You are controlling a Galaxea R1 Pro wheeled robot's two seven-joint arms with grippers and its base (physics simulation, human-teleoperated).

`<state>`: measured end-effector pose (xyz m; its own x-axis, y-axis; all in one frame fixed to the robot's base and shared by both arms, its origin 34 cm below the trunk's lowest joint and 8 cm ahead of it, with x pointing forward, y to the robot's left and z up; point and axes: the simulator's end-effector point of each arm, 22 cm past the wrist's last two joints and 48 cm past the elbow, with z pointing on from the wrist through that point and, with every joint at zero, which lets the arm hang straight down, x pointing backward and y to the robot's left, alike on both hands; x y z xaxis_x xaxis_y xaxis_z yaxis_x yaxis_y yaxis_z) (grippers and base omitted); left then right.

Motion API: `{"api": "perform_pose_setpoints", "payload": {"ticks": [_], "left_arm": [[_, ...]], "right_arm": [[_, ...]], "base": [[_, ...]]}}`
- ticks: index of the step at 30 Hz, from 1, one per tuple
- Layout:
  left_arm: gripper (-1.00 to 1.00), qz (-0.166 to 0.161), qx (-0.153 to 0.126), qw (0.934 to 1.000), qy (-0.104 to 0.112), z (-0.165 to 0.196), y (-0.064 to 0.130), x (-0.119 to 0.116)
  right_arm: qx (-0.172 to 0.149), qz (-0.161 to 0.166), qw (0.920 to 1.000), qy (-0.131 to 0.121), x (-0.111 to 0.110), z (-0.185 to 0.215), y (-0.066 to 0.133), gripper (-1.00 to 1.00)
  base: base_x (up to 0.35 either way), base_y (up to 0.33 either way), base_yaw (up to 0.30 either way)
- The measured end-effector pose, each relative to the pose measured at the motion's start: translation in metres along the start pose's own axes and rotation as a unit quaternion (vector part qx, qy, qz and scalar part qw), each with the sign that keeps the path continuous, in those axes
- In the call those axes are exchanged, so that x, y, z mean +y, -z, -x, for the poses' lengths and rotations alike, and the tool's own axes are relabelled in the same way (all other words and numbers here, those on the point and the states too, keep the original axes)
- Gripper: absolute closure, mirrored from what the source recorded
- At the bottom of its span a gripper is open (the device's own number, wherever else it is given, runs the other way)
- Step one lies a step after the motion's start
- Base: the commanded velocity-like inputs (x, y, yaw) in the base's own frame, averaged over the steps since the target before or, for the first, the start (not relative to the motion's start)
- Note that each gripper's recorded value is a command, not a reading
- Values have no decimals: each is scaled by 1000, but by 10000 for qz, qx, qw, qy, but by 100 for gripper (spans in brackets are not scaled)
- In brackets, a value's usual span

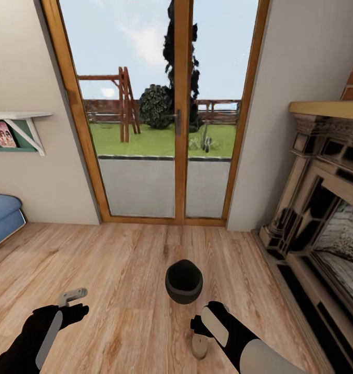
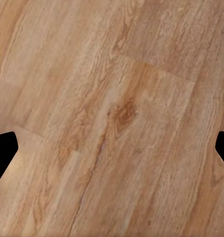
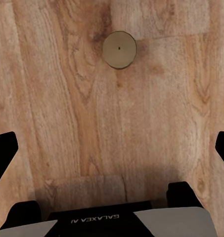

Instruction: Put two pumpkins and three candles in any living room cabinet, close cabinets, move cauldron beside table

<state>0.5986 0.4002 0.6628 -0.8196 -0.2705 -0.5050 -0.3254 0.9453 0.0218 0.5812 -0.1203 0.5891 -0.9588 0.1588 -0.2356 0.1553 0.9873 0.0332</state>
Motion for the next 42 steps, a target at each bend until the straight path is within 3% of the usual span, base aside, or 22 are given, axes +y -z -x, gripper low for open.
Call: {"api": "perform_pose_setpoints", "payload": {"ticks": [42], "left_arm": [[-100,-22,2,10000,-6,-44,-63,-3]], "right_arm": [[-81,2,10000,-22,-3,-21,-72,-100]], "base": [[0,0,0]]}}
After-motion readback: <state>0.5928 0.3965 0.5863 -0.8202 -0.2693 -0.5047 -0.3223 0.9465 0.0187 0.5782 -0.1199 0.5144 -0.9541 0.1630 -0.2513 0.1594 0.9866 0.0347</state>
